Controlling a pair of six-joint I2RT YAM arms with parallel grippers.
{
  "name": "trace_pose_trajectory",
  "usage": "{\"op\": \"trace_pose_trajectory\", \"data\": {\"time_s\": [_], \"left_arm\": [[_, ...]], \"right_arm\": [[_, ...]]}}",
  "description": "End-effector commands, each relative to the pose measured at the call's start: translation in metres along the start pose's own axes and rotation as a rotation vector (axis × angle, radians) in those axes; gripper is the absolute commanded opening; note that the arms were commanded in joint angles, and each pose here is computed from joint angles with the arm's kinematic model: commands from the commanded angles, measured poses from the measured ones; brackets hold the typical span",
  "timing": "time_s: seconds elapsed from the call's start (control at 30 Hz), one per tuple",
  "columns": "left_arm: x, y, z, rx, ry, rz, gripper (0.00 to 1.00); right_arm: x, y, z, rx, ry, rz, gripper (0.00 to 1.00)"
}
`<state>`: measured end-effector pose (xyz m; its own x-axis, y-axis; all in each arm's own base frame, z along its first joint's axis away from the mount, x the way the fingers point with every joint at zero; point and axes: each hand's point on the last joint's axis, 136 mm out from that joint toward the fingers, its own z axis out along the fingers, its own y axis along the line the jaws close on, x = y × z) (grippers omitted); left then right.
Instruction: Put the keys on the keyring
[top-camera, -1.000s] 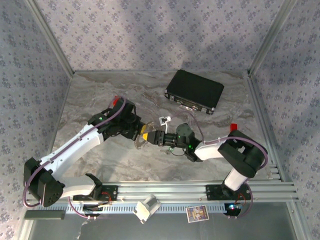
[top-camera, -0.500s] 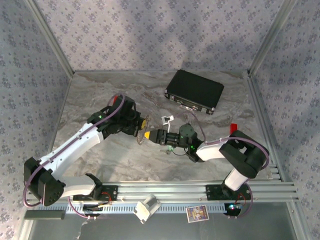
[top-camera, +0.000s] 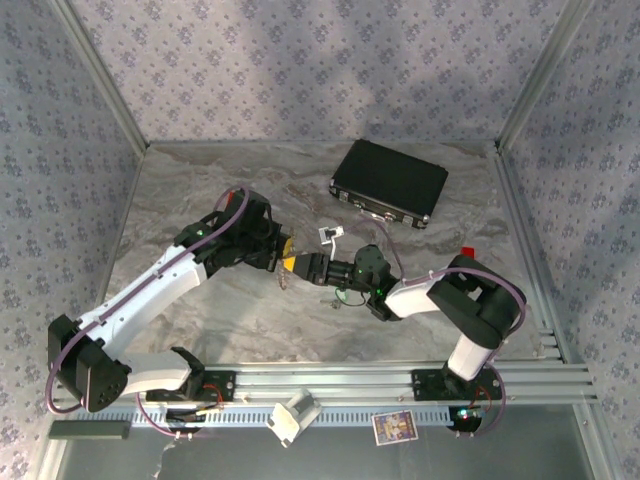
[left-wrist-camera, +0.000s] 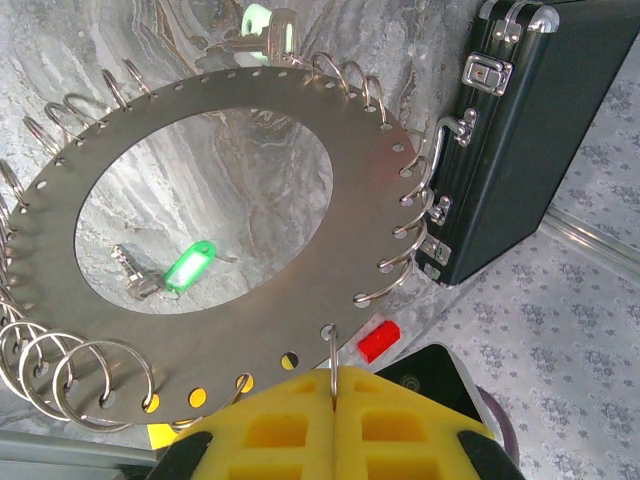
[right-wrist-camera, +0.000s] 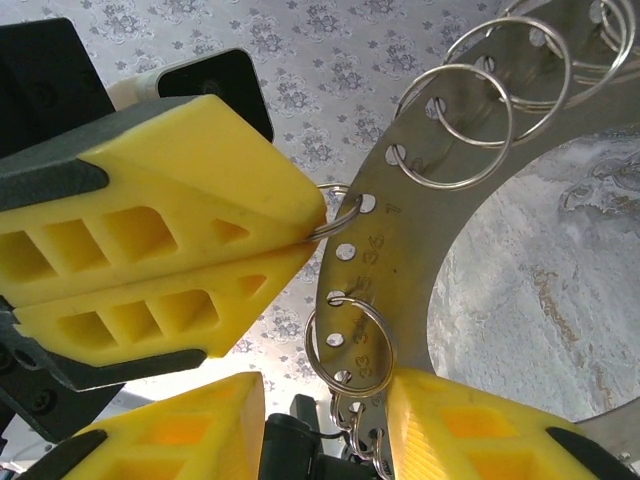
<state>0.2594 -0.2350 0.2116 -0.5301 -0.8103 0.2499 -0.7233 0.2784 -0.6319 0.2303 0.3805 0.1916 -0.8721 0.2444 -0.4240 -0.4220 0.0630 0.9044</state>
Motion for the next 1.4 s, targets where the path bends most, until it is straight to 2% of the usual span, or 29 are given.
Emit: {"op": "trace_pose_trajectory", "data": {"time_s": [0.0, 0.57, 1.03, 1.37], "left_arm": [[0.007, -0.025, -0.010, 0.073, 0.026, -0.032, 0.00], [0.006, -0.024, -0.012, 0.076, 0.018, -0.028, 0.00], [0.006, -0.027, -0.013, 0.085, 0.015, -0.022, 0.00], [0.005, -0.027, -0.012, 0.082, 0.011, -0.024, 0.00]], "right_arm": [[-0.012, 0.014, 0.005, -0.053, -0.037, -0.007, 0.35], [-0.025, 0.010, 0.005, -0.068, -0.075, 0.030, 0.21], [-0.020, 0.009, 0.014, -0.081, -0.053, 0.038, 0.23], [-0.020, 0.011, 0.018, -0.089, -0.050, 0.034, 0.18]]}}
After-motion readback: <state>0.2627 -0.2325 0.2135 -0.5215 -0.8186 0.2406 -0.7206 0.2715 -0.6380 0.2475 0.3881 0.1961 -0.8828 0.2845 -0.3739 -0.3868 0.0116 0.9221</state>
